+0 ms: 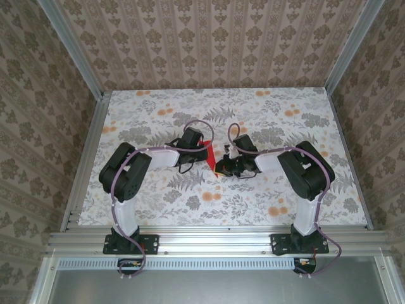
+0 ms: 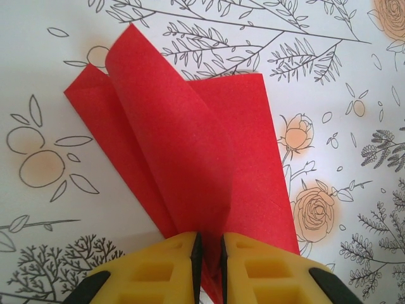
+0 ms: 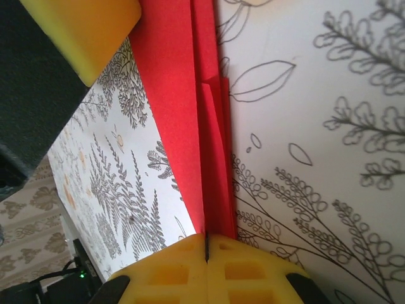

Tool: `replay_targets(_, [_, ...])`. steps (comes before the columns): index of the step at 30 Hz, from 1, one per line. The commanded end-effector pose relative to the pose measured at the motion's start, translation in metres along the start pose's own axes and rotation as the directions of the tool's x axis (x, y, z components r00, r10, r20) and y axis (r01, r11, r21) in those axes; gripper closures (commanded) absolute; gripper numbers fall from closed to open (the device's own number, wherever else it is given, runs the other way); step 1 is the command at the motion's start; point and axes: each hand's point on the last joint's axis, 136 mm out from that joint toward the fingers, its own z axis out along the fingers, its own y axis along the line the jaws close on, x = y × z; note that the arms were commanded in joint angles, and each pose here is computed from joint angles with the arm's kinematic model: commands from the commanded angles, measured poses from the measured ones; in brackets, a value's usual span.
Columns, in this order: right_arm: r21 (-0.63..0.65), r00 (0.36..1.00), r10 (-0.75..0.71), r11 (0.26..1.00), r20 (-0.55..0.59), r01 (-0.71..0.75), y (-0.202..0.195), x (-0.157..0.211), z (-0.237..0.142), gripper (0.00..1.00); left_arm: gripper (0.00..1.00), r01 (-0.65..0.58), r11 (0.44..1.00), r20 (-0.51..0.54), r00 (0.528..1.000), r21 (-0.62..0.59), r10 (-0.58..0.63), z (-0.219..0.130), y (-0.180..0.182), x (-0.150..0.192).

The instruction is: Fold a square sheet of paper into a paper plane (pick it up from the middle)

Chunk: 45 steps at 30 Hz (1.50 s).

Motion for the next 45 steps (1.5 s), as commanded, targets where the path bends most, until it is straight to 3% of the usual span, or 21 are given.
replay_targets(1, [-0.016, 0.993, 0.098, 0.995, -0.068, -0.099, -0.011, 0.02, 0.0, 0.95, 0.82, 0.019, 0.992, -0.123, 0.992, -0.128, -0.035, 0.006, 0.037, 0.041])
replay_targets(8, [-0.002, 0.982, 0.174, 0.985, -0.074, -0.174, -0.028, 0.023, 0.002, 0.98, 0.8, 0.019, 0.997, -0.103, 0.994, -0.077, -0.027, -0.001, 0.023, 0.025])
replay_targets(15, [0.012, 0.965, 0.25, 0.968, -0.079, -0.25, -0.045, 0.025, 0.003, 1.0, 0.73, 0.025, 0.998, -0.036, 0.999, 0.051, -0.024, -0.025, -0.006, -0.001])
replay_targets(25, [0.025, 0.953, 0.291, 0.957, -0.084, -0.29, -0.053, 0.026, 0.004, 1.0, 0.69, 0.04, 0.965, -0.01, 0.999, 0.258, -0.039, -0.035, -0.031, 0.008])
replay_targets(34, [0.037, 0.946, 0.31, 0.951, -0.091, -0.308, -0.057, 0.028, 0.005, 1.0, 0.77, 0.025, 0.941, -0.016, 1.0, 0.338, -0.021, -0.029, -0.039, 0.017])
replay_targets(45, [0.04, 0.943, 0.319, 0.948, -0.096, -0.316, -0.06, 0.028, 0.007, 1.0, 0.85, 0.046, 0.95, -0.056, 0.998, 0.31, -0.03, -0.009, -0.032, 0.025])
